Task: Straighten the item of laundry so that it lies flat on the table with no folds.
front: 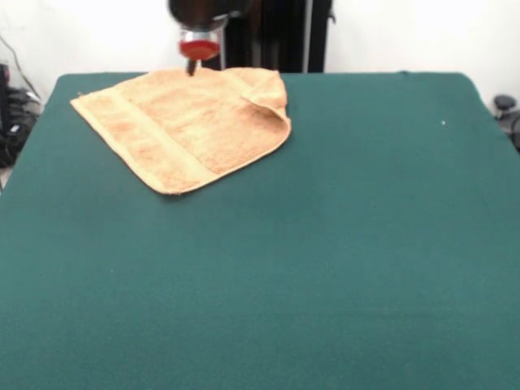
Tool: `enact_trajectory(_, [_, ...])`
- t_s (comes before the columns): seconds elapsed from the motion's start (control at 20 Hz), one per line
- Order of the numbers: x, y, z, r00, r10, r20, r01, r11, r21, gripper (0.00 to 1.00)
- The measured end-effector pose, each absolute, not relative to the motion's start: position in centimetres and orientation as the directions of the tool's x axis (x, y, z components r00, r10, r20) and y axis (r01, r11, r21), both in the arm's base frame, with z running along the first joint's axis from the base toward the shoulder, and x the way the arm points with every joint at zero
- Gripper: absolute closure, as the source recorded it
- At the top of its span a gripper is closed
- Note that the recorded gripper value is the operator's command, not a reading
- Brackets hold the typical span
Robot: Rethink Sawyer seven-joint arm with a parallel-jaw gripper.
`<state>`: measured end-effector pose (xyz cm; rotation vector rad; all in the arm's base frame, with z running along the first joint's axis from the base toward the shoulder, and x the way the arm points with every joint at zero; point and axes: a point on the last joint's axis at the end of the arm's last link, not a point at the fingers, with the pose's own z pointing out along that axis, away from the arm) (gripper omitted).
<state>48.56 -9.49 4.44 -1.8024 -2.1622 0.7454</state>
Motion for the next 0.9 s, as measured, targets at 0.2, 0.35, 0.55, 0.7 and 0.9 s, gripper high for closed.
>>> enact_trajectory(0.2, [47.4, -12.3, 3.5, -0.19, 0.972, -0.138, 0.885, 0.109, -0.453, 0.0])
enact_trajectory(0.35, [46.9, -13.0, 2.9, -0.171, 0.978, -0.122, 0.898, 0.104, -0.428, 0.0])
enact_trajectory(0.55, [46.3, -13.5, 1.8, -0.16, 0.983, -0.089, 0.92, 0.116, -0.375, 0.0])
enact_trajectory(0.7, [46.2, -13.1, 1.0, -0.172, 0.982, -0.077, 0.943, 0.142, -0.302, 0.0])
enact_trajectory(0.9, [46.7, -12.1, 0.1, -0.197, 0.978, -0.074, 0.969, 0.183, -0.169, 0.0])
